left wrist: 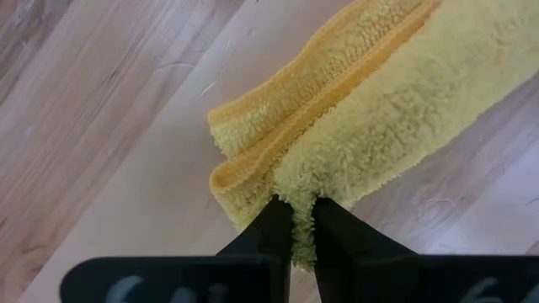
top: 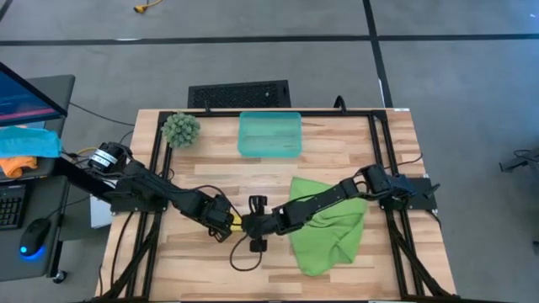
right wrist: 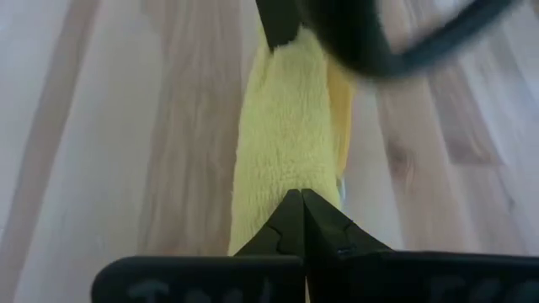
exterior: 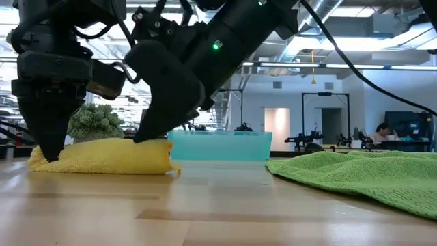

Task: Roll microfiber towels into tight, uniform cylinder then place into a basket
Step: Roll the yellow microfiber cloth

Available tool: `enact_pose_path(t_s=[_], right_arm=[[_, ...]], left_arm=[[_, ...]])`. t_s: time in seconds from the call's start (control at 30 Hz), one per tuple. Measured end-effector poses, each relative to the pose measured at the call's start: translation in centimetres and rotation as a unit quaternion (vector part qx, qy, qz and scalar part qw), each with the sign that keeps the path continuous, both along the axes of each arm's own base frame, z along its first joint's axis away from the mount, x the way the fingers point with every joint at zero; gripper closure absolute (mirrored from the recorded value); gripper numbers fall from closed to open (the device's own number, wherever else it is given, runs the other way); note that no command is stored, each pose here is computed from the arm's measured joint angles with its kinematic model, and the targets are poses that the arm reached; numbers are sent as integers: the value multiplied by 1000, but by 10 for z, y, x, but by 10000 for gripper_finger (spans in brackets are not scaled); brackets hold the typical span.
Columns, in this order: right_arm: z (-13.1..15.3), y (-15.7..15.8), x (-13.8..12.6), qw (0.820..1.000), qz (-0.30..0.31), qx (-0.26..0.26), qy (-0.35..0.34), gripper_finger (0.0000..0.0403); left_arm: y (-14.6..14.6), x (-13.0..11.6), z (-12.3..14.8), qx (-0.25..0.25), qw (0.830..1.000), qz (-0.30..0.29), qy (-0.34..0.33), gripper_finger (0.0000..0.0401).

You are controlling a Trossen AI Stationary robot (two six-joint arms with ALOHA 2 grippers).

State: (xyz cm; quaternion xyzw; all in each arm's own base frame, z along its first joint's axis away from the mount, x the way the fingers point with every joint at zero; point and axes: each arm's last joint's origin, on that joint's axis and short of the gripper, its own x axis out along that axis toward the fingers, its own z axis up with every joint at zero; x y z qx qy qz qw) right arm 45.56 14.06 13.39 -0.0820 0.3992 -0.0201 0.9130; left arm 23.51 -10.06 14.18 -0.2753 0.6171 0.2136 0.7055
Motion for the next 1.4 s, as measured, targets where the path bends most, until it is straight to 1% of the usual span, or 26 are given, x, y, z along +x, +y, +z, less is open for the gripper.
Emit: enact_pose_path(t_s=[0.2, 0.33, 0.47, 0.6, 0.83, 0.97, 1.1, 1.23, 1.4], right_arm=[[-3, -4, -3, 999, -31, 17, 20, 393], [-4, -6, -3, 999, -33, 17, 25, 393], [-4, -7, -3, 999, -34, 17, 29, 392], [-4, -6, -4, 999, -24, 28, 35, 392], [-6, -6, -5, 998, -20, 32, 45, 392], [-7, -7, -7, 997, -32, 36, 59, 392], [-7, -6, -7, 997, -33, 37, 59, 392], [-7, -7, -9, 996, -39, 41, 66, 393], [-8, -7, -10, 996, -38, 41, 72, 397]], left_arm=[[-1, 0, 0, -6, 1000, -6, 1, 383], [-1, 0, 0, -8, 1000, -7, 2, 378], [-1, 0, 0, -7, 1000, -12, 1, 364], [-1, 2, 2, -7, 1000, -16, -1, 344], [-4, 9, 10, -21, 999, -26, -11, 311], [-6, 11, 13, -37, 998, -52, -10, 300], [-6, 10, 14, -38, 997, -68, -9, 297], [-4, 5, 22, -35, 997, -71, -8, 296], [1, -5, 42, -26, 997, -68, -33, 296]])
